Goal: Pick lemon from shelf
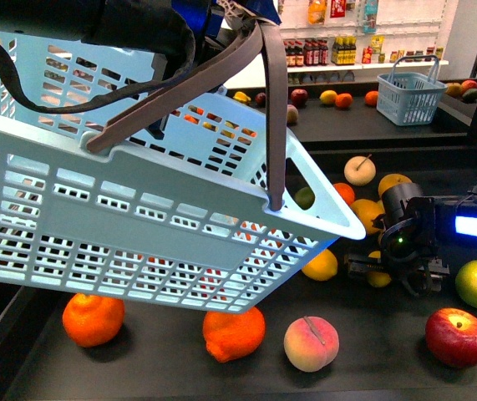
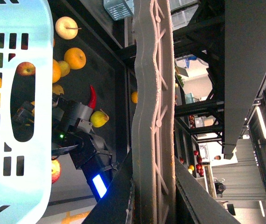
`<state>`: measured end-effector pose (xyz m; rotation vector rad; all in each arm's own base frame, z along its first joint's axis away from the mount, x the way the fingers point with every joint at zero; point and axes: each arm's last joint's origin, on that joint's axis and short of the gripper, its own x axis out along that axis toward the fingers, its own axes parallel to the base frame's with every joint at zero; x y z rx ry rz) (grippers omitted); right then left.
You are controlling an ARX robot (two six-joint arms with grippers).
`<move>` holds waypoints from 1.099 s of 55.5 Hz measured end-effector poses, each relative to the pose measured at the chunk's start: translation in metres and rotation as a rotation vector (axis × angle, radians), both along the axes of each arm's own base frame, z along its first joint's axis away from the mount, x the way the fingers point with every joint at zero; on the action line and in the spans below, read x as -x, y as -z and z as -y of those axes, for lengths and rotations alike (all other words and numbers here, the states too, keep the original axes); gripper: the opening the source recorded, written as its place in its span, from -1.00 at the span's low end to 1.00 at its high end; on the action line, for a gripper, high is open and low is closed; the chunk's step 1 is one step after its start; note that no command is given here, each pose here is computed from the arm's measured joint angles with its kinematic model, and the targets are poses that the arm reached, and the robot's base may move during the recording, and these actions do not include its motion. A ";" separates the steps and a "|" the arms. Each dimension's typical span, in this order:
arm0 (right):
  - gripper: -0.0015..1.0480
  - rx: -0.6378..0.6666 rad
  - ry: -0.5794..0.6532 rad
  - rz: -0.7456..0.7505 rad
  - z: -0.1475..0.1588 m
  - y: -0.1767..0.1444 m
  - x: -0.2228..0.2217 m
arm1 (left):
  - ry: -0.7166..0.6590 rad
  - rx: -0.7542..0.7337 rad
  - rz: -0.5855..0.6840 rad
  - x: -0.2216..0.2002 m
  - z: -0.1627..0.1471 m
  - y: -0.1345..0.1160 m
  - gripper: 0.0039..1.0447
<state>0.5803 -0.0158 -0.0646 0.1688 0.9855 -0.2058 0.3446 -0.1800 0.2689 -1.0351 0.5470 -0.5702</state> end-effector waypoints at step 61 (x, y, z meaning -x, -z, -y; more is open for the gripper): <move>0.04 -0.195 -0.244 0.510 0.006 -0.271 0.104 | 0.000 0.000 0.000 0.000 0.000 0.000 -0.76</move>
